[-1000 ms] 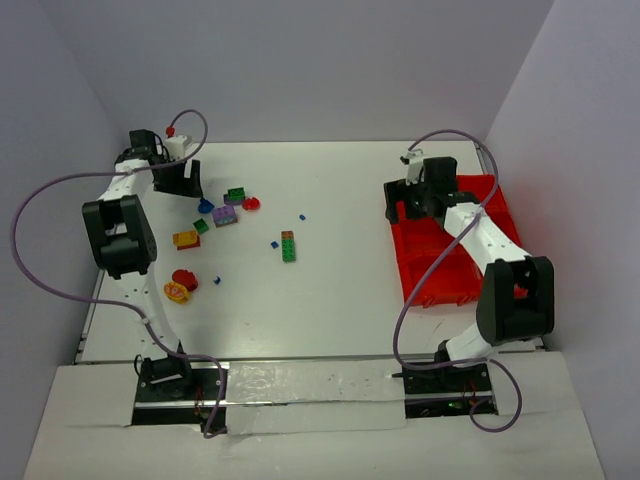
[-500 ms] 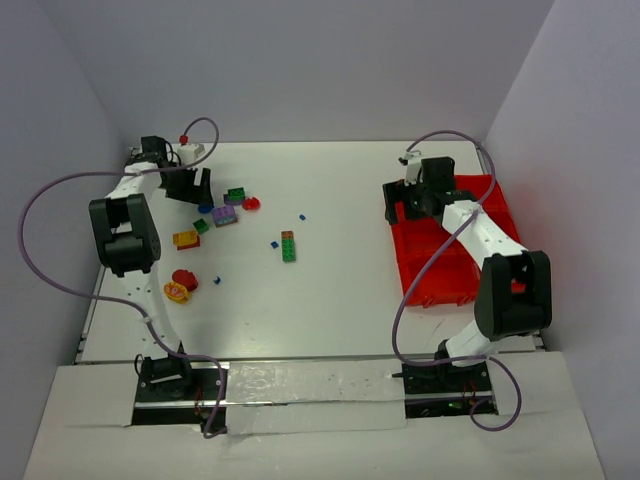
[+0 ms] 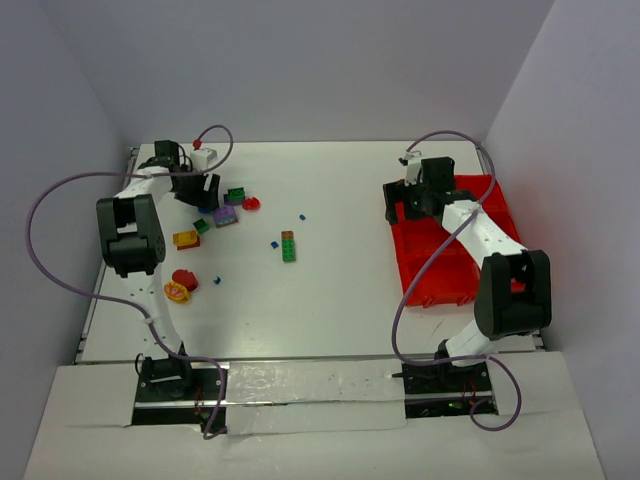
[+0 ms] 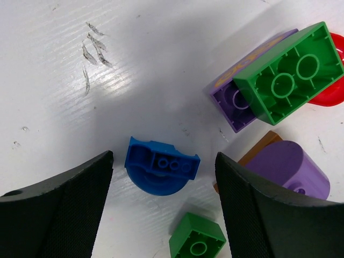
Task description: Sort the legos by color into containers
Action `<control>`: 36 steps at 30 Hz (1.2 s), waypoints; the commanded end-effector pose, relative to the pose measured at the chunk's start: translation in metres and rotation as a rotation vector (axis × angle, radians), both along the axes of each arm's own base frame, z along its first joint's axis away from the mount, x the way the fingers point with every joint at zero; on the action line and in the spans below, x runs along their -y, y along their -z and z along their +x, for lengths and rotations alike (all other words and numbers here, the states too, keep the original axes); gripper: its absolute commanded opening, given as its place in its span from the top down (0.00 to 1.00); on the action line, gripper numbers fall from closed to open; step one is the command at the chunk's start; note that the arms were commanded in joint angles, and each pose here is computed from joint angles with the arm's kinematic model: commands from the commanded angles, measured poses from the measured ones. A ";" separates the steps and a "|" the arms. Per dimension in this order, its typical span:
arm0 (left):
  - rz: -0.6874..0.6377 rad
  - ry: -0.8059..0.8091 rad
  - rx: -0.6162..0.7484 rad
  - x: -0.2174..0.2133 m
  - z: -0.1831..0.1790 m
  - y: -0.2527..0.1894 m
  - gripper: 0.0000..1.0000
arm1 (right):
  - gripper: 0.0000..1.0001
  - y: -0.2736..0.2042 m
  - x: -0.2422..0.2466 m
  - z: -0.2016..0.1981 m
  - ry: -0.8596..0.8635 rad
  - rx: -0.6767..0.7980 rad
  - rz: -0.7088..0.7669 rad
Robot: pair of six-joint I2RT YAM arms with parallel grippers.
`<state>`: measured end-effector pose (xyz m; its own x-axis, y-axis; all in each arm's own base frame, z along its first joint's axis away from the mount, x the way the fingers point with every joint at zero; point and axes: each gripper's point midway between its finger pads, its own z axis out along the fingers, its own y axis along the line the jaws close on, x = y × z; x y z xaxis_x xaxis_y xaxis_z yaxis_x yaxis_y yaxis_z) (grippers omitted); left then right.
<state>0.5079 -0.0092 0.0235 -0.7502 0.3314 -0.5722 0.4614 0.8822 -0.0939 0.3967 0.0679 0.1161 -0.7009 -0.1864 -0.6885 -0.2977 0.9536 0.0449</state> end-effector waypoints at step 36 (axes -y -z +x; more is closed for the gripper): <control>-0.715 0.233 0.090 0.120 -0.092 -0.231 0.83 | 0.00 -0.147 -0.090 0.008 -0.249 0.288 0.144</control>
<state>0.4641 -0.0890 0.2157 -0.6125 0.1114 -0.7826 0.6057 0.7022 -0.3741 0.4116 0.1324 0.2146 -0.5262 -0.2233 -0.8205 -0.4822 0.8731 0.0716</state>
